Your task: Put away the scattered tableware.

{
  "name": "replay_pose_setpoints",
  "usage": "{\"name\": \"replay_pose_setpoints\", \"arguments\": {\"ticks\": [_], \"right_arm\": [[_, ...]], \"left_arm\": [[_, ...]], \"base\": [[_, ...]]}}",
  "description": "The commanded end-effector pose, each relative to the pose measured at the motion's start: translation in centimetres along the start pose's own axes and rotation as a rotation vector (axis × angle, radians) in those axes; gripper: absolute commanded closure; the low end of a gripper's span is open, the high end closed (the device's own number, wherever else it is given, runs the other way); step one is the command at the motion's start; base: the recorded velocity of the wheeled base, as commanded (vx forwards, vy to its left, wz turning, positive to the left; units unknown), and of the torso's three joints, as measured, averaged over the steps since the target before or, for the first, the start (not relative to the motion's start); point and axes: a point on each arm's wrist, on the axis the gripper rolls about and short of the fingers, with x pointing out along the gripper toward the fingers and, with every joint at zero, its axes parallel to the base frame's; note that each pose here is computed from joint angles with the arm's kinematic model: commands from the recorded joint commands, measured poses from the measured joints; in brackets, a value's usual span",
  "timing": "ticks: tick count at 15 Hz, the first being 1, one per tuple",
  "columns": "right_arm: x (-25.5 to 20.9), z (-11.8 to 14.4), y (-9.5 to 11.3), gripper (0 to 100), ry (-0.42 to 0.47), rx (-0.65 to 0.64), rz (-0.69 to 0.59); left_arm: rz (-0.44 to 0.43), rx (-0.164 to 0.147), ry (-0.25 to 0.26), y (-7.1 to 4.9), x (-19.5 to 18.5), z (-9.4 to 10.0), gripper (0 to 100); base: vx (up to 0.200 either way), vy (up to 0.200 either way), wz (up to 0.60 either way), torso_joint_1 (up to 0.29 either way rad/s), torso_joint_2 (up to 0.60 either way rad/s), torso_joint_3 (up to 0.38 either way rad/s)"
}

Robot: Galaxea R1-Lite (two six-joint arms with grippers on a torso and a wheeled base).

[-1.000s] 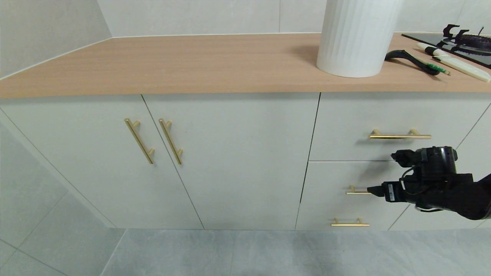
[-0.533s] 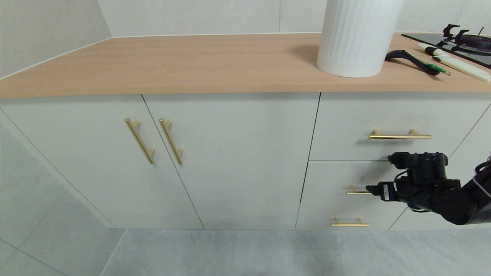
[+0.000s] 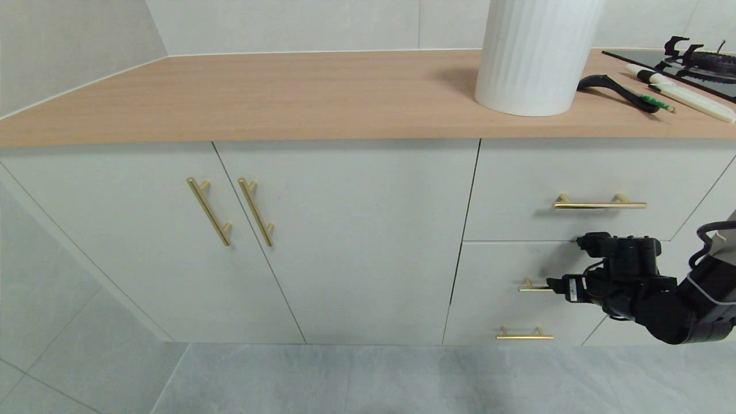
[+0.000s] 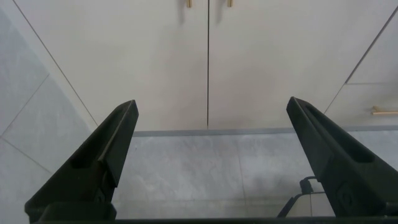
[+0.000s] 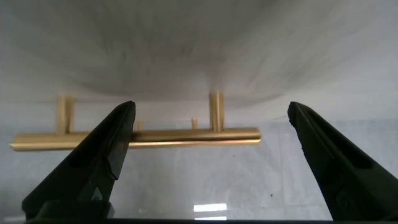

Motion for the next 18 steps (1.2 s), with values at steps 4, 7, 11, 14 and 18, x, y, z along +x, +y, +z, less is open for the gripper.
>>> {"name": "replay_pose_setpoints", "arguments": {"ticks": [4,7,11,14,18], "right_arm": [[0.2,-1.4,0.1,0,0.052,-0.039,0.003],[0.0,-1.6,0.0,0,0.063,-0.065,0.002],[-3.5,0.0,-0.4,0,0.095,-0.103,0.024],[-10.0,3.3,-1.1,0,0.109,-0.098,0.145],[-19.0,7.6,-1.5,0,-0.127,-0.093,0.187]], "left_arm": [[0.0,0.0,0.001,0.0,0.0,0.0,0],[0.0,0.0,0.002,0.0,0.0,0.0,0],[0.0,0.0,0.001,0.0,0.0,0.0,0],[0.0,0.0,0.001,0.0,0.0,0.0,0],[0.0,0.0,0.002,0.0,0.0,0.0,0]], "base": [[0.0,0.0,0.0,0.0,0.0,0.0],[0.0,0.0,0.0,0.0,0.0,0.0],[0.0,0.0,0.0,0.0,0.0,0.0],[0.0,0.0,0.0,0.0,0.0,0.0],[0.0,0.0,0.0,0.0,0.0,0.0]]}}
